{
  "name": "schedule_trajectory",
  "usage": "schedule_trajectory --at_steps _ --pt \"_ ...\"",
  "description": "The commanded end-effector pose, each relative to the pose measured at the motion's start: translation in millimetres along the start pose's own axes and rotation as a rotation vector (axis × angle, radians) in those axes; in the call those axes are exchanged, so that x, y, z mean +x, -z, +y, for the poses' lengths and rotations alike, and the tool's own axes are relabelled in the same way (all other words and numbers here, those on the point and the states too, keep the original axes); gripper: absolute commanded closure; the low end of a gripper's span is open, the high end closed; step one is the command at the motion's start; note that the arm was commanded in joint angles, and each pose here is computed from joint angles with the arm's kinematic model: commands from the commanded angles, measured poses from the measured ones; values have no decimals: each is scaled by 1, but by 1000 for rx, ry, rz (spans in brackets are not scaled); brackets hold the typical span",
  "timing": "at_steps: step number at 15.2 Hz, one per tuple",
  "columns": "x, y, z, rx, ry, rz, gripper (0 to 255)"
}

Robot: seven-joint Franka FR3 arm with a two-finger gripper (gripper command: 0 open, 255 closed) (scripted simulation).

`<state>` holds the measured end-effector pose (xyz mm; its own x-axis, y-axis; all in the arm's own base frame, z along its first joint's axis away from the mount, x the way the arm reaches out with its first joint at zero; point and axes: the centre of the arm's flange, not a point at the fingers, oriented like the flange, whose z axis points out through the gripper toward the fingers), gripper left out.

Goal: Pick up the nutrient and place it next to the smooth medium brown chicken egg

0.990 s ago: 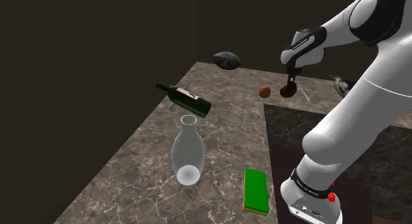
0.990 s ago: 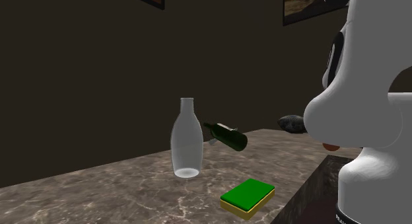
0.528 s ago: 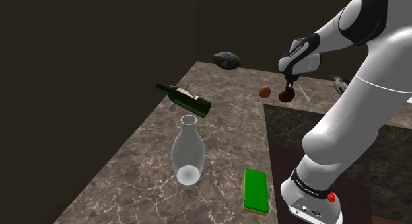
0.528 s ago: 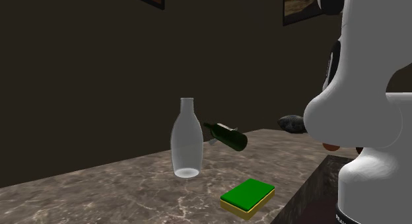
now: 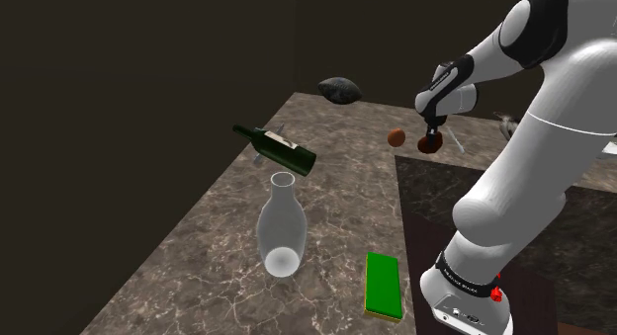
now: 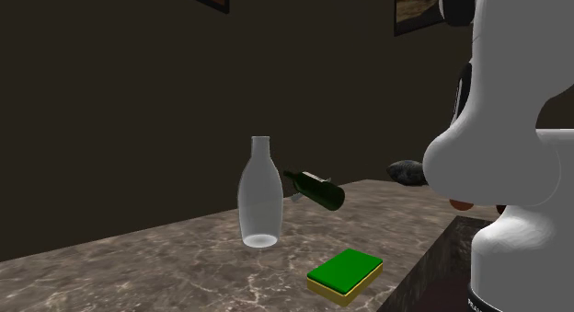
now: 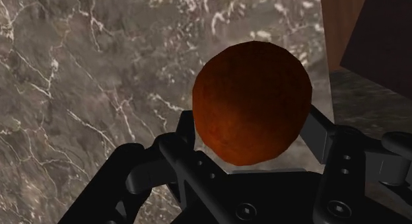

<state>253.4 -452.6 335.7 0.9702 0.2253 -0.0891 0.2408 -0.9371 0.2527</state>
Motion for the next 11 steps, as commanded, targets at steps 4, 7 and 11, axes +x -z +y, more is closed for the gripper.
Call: schedule_trajectory --at_steps 4,7,11 --pt "1 -4 -2 10 3 -4 0" --pt "0 -4 -2 10 3 -4 0" --pt "1 36 -2 10 3 -4 0"
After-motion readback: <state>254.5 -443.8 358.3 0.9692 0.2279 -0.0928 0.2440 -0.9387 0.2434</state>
